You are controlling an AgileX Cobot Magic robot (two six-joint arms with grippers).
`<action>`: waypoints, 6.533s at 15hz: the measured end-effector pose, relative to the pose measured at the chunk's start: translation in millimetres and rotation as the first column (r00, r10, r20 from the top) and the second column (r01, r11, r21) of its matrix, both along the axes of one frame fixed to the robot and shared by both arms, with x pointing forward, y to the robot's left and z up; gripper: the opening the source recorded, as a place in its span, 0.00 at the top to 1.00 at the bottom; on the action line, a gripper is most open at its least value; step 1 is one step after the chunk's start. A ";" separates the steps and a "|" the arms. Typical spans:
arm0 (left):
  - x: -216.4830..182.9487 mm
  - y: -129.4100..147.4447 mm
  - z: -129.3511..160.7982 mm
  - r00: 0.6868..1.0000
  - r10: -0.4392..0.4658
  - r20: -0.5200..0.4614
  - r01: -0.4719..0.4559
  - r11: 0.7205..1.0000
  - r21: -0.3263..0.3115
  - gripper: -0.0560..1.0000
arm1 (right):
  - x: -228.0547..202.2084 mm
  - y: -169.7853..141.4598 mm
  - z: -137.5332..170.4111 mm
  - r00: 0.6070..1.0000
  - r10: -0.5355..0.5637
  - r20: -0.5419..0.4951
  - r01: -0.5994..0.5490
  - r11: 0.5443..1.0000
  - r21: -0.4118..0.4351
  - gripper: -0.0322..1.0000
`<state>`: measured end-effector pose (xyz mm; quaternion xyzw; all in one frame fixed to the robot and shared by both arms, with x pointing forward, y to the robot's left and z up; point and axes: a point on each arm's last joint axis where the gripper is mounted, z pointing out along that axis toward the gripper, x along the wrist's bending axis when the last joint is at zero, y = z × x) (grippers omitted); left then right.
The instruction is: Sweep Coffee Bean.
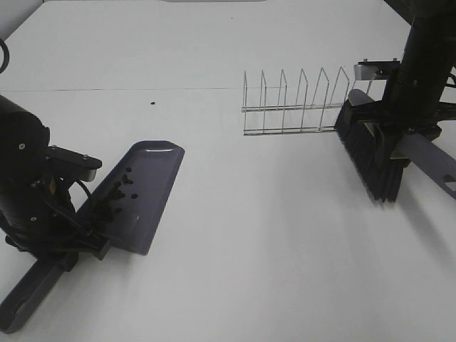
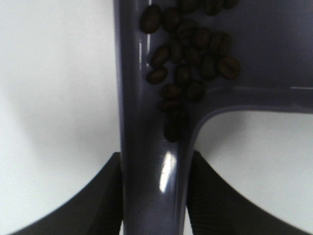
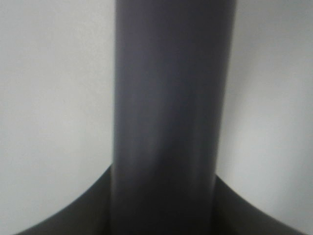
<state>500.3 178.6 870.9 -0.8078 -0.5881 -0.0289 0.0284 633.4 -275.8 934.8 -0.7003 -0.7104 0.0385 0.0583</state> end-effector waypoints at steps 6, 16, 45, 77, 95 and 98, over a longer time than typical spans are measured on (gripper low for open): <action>-1.4 0.9 0.1 1.000 0.001 -0.015 -0.001 1.000 0.010 0.65 | 20.2 -1.3 -7.4 1.000 -0.011 0.020 0.012 1.000 -0.026 0.69; -1.5 0.9 0.1 1.000 0.001 -0.016 -0.001 1.000 0.010 0.65 | 64.8 -2.1 -11.3 0.992 -0.042 0.122 0.045 0.999 -0.023 0.69; -2.4 -4.2 0.4 0.997 0.071 -0.031 -0.072 0.997 -0.041 0.65 | 89.8 -4.9 1.2 0.971 -0.122 0.207 0.101 0.989 0.106 0.37; 24.1 63.0 115.8 0.969 0.225 0.099 -0.200 0.955 -0.218 0.32 | -177.3 -7.9 186.3 0.872 -0.085 0.482 0.027 0.992 0.127 0.37; -193.1 119.6 246.6 0.761 0.225 0.608 -0.102 0.968 -0.231 0.32 | -354.5 -22.3 197.9 0.560 0.010 0.828 0.007 1.000 -0.017 0.37; -234.2 123.1 233.3 0.664 0.265 0.699 -0.115 0.960 -0.255 0.32 | -382.8 -22.7 199.6 0.458 0.009 0.889 0.009 1.000 -0.015 0.37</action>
